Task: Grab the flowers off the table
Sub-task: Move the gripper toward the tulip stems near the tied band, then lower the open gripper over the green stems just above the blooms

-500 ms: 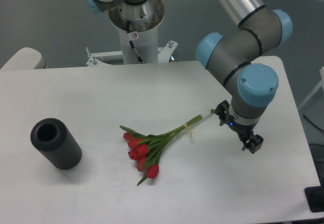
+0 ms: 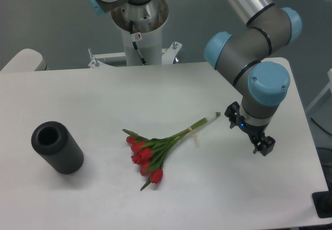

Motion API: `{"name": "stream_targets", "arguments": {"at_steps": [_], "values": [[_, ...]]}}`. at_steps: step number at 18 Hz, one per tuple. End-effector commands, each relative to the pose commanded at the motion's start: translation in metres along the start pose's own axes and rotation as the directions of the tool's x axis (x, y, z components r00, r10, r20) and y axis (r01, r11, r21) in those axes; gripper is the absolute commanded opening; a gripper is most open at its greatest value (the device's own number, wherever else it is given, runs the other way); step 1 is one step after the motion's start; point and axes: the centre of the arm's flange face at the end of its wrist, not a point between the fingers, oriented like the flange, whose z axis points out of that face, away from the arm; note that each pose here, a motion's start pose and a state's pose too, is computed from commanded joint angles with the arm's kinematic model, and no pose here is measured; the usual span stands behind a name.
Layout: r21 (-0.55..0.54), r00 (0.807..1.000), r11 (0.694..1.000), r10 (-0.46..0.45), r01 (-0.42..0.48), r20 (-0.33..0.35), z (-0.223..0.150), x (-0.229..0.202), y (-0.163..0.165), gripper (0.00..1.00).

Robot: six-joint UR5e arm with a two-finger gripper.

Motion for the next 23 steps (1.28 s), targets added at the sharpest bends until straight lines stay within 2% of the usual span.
{"name": "stream_targets", "arguments": {"at_steps": [5,10,12,13,18,20,23], "values": [[0.018,0.999,1.0,0.005,-0.005,-0.034,0.006,0.029,-0.017,1.0],[0.004,0.994,0.997,-0.073,0.073,-0.084,0.029,0.057,-0.052,1.0],[0.002,0.994,0.997,-0.075,0.075,-0.08,0.044,0.072,-0.076,1.0],[0.006,0.995,0.997,-0.076,0.076,-0.06,0.047,0.075,-0.081,1.0],[0.008,0.997,0.998,-0.064,0.065,-0.051,0.074,0.104,-0.099,1.0],[0.004,0.994,0.997,-0.081,0.082,-0.075,0.085,0.116,-0.108,1.0],[0.011,0.989,0.991,-0.131,0.131,-0.063,0.09,0.125,-0.125,1.0]]}}
